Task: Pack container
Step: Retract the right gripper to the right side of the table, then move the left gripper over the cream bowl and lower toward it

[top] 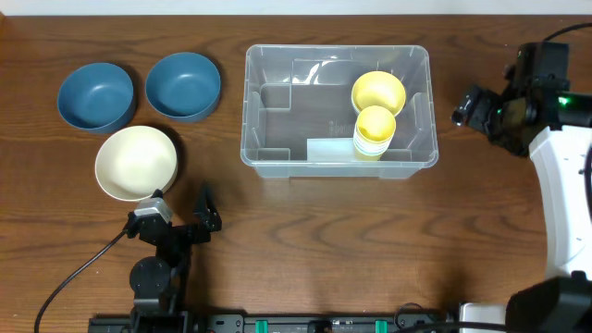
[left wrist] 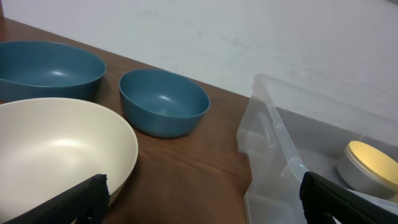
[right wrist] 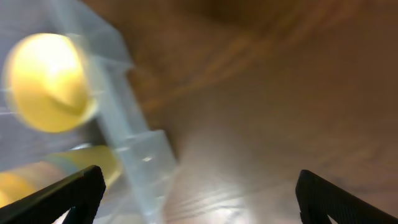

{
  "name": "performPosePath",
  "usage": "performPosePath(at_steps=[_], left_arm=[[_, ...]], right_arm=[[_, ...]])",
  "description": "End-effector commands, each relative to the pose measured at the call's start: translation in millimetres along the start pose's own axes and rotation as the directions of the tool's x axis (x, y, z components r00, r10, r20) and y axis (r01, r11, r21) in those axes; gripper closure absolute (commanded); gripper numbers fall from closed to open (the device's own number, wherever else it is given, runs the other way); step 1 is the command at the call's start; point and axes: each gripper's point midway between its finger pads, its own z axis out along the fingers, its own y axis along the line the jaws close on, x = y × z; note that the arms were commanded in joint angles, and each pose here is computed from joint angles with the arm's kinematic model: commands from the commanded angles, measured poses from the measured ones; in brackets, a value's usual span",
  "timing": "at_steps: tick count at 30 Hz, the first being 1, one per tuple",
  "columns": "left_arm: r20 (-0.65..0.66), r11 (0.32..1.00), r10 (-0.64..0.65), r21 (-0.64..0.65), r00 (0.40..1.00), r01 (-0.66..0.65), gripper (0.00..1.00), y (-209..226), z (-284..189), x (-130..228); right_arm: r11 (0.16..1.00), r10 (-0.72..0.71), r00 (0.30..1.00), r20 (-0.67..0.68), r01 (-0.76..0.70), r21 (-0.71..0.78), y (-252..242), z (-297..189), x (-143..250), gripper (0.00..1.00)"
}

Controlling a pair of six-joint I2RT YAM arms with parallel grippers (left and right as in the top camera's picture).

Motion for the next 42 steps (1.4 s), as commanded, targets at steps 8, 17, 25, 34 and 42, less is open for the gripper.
performPosePath(at_steps=[8,17,25,34,42], left_arm=[[-0.035,0.999,-0.025,-0.044,0.999,0.024,0.02,10.0,0.8,13.7],[-0.083,0.973,-0.224,-0.074,0.971,0.218,0.02,0.9,-14.3,-6.5],[-0.214,0.991,-0.069,-0.124,0.974,0.043,0.02,-22.4,-34.3,-77.4],[-0.666,0.964,0.06,-0.156,0.743,-0.217,0.02,-33.9,-10.0,-104.3],[-0.801,0.948,0.075,-0.128,0.594,-0.292,0.02,-18.1,70.0,-58.9]], right_arm=[[0.941,0.209,0.974,0.084,-0.224,0.254,-73.2,-6.3,-13.0,0.01],[0.939,0.249,0.966,0.065,-0.257,0.229,-72.7,-5.1,-10.0,0.01],[0.939,0.249,0.966,0.065,-0.257,0.229,-72.8,-5.1,-10.1,0.01],[0.939,0.249,0.966,0.065,-0.257,0.229,-73.0,-5.1,-10.0,0.01],[0.939,0.249,0.966,0.065,-0.257,0.229,-72.8,-5.1,-10.1,0.01]])
